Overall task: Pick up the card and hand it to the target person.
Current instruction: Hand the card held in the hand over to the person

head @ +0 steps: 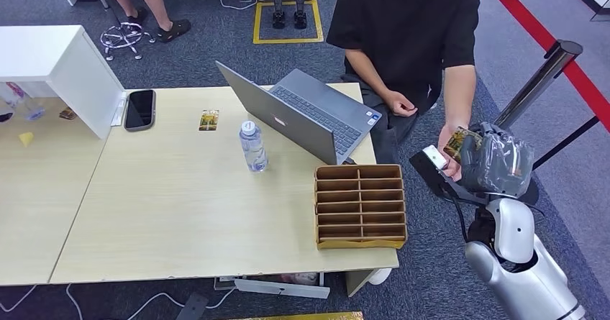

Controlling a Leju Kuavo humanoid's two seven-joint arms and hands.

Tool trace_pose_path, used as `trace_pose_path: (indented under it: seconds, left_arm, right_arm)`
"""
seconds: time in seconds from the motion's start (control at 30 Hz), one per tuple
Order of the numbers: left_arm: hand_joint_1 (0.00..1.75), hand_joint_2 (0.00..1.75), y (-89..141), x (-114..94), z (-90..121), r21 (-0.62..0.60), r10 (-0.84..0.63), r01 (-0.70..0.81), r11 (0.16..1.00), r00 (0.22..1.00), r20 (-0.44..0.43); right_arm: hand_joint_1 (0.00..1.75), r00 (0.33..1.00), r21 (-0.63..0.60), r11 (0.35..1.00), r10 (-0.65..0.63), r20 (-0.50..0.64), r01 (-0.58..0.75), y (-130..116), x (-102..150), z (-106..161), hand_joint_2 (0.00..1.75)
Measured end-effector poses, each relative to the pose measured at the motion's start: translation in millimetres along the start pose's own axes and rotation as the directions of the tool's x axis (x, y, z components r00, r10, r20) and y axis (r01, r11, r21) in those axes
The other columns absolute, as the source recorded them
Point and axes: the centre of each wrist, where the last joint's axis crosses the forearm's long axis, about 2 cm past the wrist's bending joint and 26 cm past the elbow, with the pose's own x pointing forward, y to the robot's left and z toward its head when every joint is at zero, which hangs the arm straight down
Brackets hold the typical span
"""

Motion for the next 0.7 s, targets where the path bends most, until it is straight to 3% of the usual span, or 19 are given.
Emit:
trace_pose_path:
  seconds: [0.4,0.47,0.5,0.6,0.63,0.7]
  left_arm:
    - [0.00,0.00,0,0,0,-0.002,-0.005,0.005,1.000,1.000,-0.004]
    - [0.00,0.00,0,0,0,-0.002,-0.006,0.006,1.000,1.000,-0.004]
    - [0.00,0.00,0,0,0,-0.002,-0.006,0.006,1.000,1.000,-0.004]
    - [0.00,0.00,0,0,0,-0.003,-0.007,0.007,1.000,1.000,-0.005]
    - [0.00,0.00,0,0,0,-0.003,-0.007,0.007,1.000,1.000,-0.005]
    - [0.00,0.00,0,0,0,-0.003,-0.008,0.008,1.000,1.000,-0.005]
  right_arm:
    - [1.35,0.999,0.030,0.999,0.043,-0.016,-0.043,12,-8,2,1.75]
    - [1.26,0.999,0.034,0.998,0.050,-0.017,-0.049,13,-9,3,1.75]
    - [1.12,0.998,0.037,0.998,0.053,-0.017,-0.052,14,-9,4,1.75]
    - [0.27,0.998,0.047,0.997,0.060,-0.016,-0.059,16,-10,6,1.75]
    - [0.07,0.998,0.052,0.997,0.064,-0.016,-0.063,17,-11,7,1.75]
    - [0.00,0.997,0.069,0.995,0.071,-0.019,-0.069,19,-11,8,1.75]
